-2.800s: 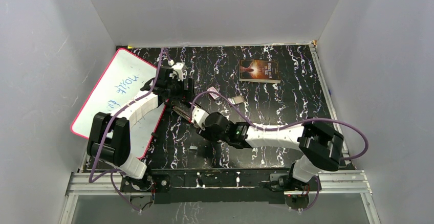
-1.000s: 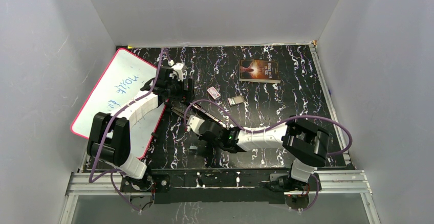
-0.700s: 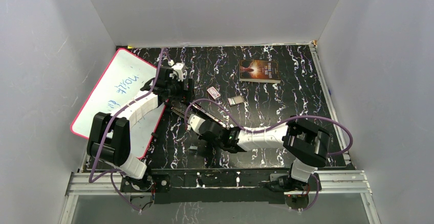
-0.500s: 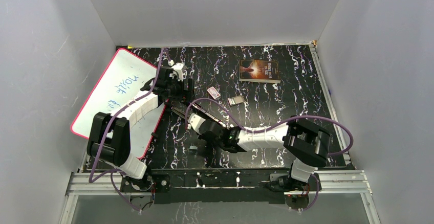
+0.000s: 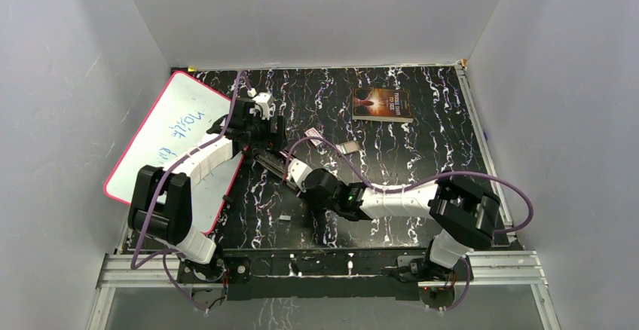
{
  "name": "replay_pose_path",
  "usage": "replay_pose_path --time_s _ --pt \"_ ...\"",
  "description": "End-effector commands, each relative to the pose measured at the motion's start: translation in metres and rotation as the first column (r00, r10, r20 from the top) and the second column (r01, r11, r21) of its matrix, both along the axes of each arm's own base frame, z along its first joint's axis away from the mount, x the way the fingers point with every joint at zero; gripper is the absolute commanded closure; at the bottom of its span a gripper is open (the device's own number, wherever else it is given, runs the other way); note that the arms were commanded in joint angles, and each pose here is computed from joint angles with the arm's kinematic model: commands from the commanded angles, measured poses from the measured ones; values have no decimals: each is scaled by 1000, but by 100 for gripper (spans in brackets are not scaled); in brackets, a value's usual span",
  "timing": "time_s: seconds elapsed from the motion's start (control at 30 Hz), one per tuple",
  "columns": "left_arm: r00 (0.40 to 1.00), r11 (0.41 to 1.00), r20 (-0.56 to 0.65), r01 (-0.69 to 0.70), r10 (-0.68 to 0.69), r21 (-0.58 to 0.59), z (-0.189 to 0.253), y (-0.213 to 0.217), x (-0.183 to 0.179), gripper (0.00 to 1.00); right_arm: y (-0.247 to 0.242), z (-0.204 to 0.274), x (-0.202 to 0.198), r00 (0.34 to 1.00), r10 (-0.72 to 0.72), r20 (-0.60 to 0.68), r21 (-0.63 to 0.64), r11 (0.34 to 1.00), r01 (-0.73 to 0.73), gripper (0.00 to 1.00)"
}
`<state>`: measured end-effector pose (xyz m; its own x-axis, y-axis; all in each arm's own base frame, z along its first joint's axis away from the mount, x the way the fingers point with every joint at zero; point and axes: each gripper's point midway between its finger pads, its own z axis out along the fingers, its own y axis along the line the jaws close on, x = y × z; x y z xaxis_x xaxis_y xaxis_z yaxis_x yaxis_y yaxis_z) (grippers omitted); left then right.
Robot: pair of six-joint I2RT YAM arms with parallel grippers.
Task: Load the staples into the stapler
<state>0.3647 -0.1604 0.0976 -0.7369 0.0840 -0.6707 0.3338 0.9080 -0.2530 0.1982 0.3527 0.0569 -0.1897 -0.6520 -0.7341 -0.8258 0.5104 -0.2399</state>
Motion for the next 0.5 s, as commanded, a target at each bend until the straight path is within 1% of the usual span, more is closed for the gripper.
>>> replay_pose_path --time_s 0.0,0.17,0.47 --pt "999 1000 48 2 -2 -2 19 0 8 8 14 34 8 1000 -8 22 181 983 4 80" --pt "999 1000 47 1 -1 -2 19 0 8 8 16 36 5 999 22 24 242 970 -27 81" --pt "999 1000 50 2 -2 -3 20 0 8 8 17 52 6 998 -2 62 377 926 -21 83"
